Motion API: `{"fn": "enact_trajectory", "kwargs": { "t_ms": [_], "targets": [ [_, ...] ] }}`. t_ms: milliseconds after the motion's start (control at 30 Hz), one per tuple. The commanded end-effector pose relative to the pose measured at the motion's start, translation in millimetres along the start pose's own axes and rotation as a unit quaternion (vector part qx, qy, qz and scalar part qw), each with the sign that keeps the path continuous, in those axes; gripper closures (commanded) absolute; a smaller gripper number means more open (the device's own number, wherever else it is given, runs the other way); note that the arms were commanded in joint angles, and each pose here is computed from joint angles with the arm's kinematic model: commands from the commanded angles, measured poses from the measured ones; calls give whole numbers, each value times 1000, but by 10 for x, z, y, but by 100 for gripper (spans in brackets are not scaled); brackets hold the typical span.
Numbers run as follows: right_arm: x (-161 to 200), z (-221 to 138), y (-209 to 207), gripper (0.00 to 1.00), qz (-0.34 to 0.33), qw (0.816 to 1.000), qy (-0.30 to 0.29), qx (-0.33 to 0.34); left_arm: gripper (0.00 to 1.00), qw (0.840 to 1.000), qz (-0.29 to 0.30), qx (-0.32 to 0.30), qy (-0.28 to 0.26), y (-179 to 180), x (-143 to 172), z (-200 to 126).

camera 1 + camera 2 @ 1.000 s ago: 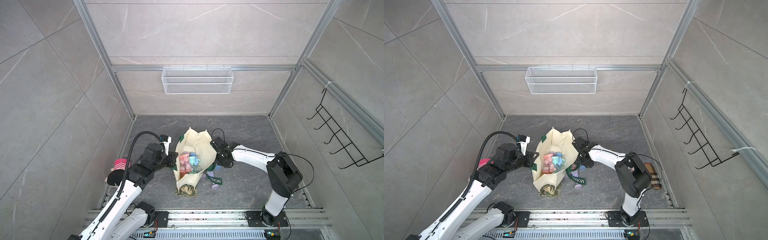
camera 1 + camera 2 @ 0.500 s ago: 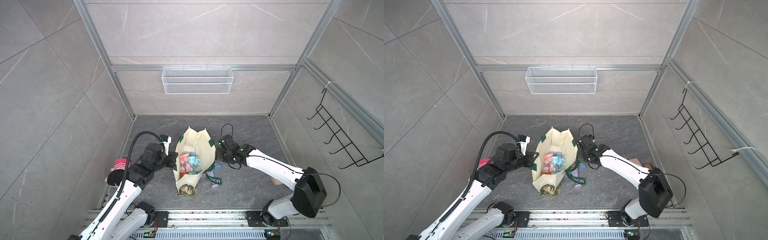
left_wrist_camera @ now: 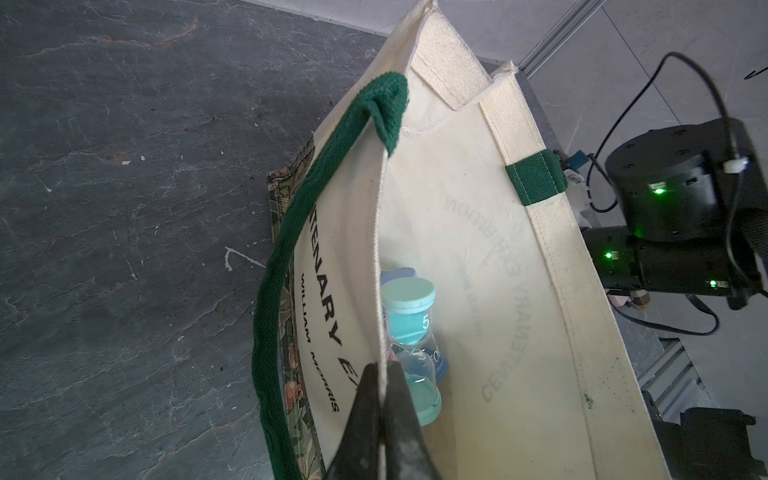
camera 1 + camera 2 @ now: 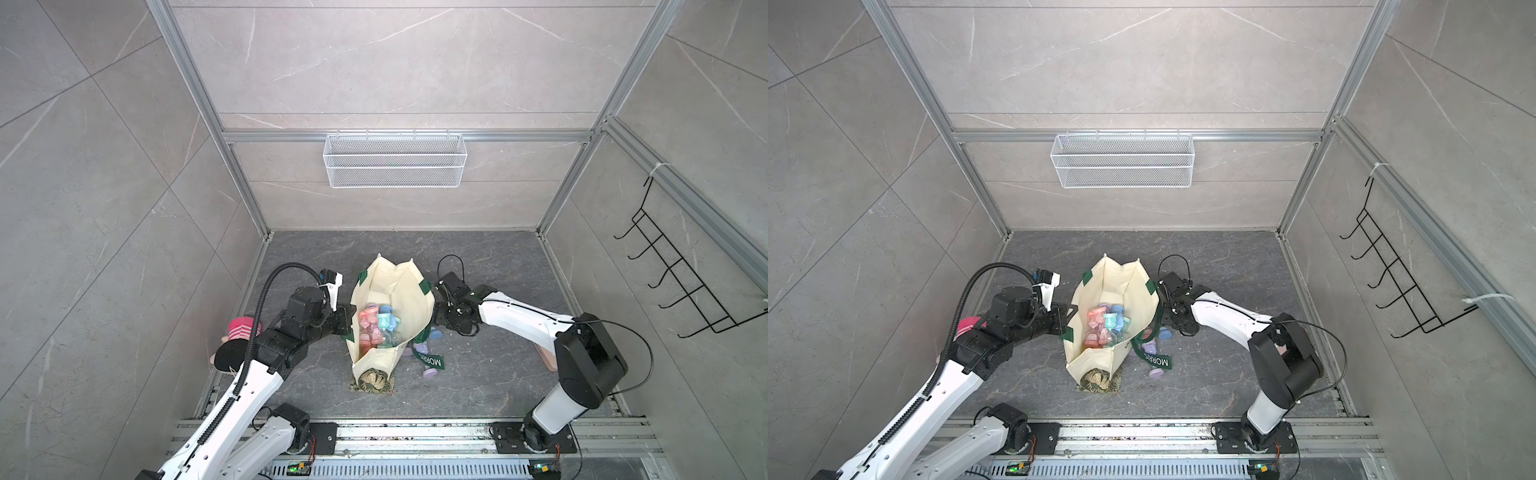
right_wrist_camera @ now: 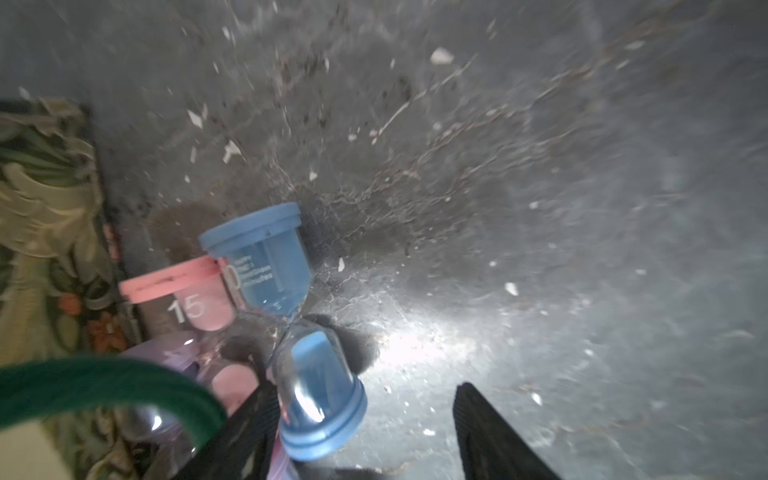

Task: Put the hourglass into the canvas bag
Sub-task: Pick up the hourglass from the center of the board.

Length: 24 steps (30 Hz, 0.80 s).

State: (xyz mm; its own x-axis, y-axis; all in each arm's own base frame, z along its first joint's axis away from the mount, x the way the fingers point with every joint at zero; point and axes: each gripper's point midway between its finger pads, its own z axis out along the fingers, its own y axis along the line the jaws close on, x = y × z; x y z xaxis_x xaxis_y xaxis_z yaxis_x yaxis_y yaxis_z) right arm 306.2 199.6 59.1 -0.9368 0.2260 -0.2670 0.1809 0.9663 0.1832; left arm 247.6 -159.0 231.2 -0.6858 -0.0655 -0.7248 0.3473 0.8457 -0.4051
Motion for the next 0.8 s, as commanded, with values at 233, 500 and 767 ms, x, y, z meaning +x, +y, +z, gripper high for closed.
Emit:
{"fn": "enact_trajectory", "kwargs": {
  "t_ms": [233,500,767],
  "targets": [
    [116,229,129,30,-21,999,33,-16,100,999,16,33,-34,-165,-173,-106],
    [144,339,65,33,-15,999,40,9,100,999,16,32,-34,-166,-175,-107],
    [191,486,-50,40,-7,998,48,34,100,999,16,33,-35,-166,-175,-110]
  ]
}}
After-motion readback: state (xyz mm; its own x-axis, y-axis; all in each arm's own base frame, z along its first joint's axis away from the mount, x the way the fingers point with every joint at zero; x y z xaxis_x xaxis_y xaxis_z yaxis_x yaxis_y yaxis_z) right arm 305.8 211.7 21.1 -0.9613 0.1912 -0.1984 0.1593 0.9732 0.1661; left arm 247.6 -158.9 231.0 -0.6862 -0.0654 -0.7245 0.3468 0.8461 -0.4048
